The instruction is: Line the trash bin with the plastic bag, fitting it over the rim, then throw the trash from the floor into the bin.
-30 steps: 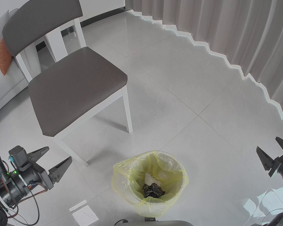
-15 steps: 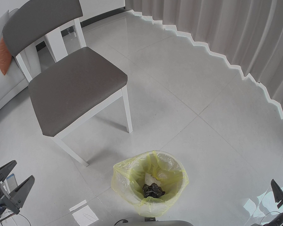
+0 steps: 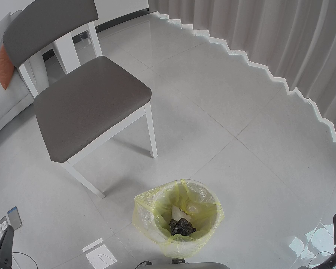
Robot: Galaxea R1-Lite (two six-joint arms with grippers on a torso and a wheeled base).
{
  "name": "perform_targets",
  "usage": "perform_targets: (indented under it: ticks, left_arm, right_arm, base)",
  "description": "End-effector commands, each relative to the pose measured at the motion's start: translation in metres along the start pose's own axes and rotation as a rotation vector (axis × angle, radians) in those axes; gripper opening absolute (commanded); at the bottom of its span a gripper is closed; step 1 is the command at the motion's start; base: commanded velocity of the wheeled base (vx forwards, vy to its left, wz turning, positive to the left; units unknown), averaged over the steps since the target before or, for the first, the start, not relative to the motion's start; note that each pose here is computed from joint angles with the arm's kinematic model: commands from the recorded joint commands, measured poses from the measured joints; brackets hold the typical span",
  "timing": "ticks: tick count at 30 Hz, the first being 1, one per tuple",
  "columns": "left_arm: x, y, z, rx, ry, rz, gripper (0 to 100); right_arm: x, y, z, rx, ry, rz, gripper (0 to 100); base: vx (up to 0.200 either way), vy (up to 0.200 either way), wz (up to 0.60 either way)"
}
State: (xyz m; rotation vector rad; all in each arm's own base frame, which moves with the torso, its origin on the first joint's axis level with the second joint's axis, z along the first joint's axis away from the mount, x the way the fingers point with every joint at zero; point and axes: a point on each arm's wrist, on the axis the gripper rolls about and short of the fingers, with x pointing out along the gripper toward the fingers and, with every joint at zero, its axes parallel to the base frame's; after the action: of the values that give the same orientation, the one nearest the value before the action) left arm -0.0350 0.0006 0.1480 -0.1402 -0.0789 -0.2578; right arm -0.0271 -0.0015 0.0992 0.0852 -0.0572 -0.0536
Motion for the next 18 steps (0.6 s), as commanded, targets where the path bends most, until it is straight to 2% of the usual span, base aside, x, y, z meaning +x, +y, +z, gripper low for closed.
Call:
perform_targets:
  ticks: [1,6,9,12,18]
  left_arm:
    - [-0.004,-0.003,-0.009,0.014,-0.024,0.063,100]
    - [-0.009,-0.004,-0.024,0.010,-0.034,0.052,100]
    - [-0.003,0.003,-0.045,0.011,0.027,0.132,100]
    - [0.003,0.009,-0.065,0.070,0.070,0.200,100]
    - [0.003,0.011,-0.064,0.091,0.048,0.300,100]
  right_arm:
    - [0.003,-0.001,-0.016,-0.011,-0.011,-0.001,100]
    - [0.003,-0.001,-0.016,-0.019,-0.022,0.013,100]
    - [0.003,-0.001,-0.016,-0.064,-0.024,0.013,100]
    - [0.003,-0.001,-0.016,-0.067,-0.024,0.017,100]
    - [0.003,-0.001,-0.015,-0.067,-0.026,0.017,100]
  base:
    - [0.000,0.000,0.00]
    - [0.000,0.000,0.00]
    - [0.000,0.000,0.00]
    - [0.000,0.000,0.00]
    - [0.000,0.000,0.00]
